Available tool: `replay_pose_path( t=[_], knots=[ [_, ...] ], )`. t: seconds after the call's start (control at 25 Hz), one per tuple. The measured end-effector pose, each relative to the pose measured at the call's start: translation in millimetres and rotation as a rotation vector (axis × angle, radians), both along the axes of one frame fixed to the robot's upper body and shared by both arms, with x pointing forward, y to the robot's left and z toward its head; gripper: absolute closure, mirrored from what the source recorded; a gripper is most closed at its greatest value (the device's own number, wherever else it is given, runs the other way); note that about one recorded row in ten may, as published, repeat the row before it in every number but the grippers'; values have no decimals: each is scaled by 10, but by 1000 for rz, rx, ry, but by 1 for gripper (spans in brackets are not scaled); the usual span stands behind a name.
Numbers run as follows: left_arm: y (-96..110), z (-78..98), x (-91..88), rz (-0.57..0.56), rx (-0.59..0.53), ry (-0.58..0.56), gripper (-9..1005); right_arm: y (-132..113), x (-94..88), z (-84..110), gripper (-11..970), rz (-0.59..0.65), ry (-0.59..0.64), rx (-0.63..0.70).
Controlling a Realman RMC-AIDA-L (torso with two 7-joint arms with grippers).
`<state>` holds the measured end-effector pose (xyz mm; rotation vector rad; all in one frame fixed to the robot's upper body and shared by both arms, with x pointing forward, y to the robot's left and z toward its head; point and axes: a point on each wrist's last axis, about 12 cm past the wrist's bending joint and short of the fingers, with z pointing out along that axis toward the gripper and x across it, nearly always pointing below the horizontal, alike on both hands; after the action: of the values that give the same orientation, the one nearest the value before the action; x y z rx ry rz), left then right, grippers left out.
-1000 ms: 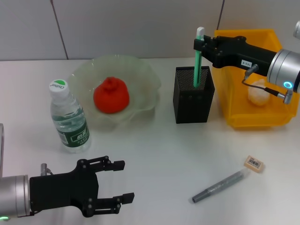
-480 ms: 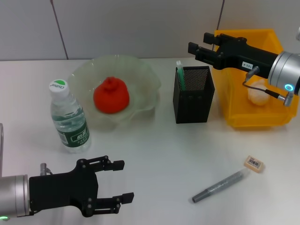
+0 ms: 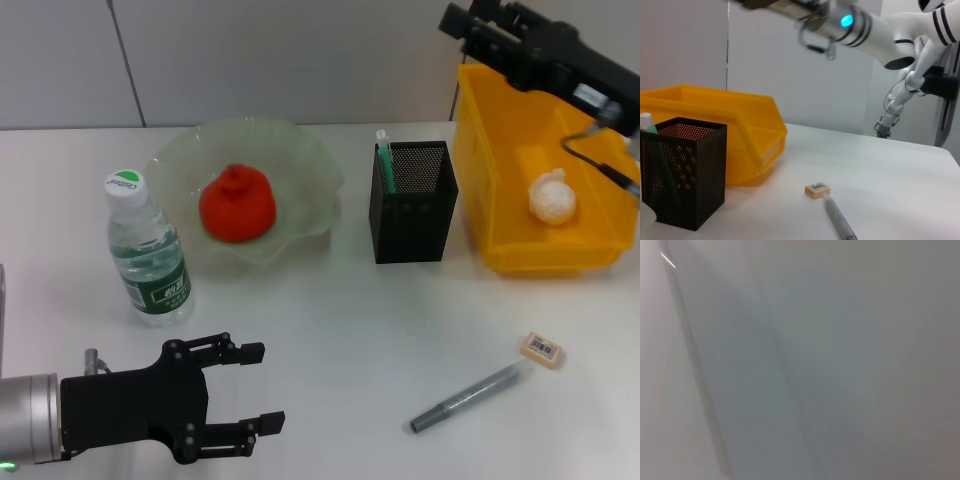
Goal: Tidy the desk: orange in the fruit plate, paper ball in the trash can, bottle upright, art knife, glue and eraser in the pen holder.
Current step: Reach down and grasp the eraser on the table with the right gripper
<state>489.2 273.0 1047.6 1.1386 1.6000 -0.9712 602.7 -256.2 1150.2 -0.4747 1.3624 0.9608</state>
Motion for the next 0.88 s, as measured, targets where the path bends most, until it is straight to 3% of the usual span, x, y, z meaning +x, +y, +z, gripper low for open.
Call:
replay_pose_path(
  t=[0.2,0.36,0.4,0.44,0.48,0.52,0.68,0.88],
  knots=[
    [-4,4,6,-1,0,-1,214,-221,-354,159,299,224,1,-29],
    [-6,6,13,-1,1,-2,214,-416,-473,253,298,329,154,-195],
    [-7,6,14,-1,1,-2,214,-466,-502,290,298,387,278,-323],
    [-6,6,15,0,2,-2,214,-466,-502,290,298,387,278,-323],
    [-6,5,16,0,2,-2,214,-485,-509,342,298,425,395,-442],
    [-6,4,16,1,3,-2,214,-485,-509,342,299,425,395,-442],
    [0,2,19,4,7,-4,214,-450,-452,481,300,454,594,-695],
    [28,10,26,11,9,-9,214,-408,-340,616,301,402,732,-869]
  ],
)
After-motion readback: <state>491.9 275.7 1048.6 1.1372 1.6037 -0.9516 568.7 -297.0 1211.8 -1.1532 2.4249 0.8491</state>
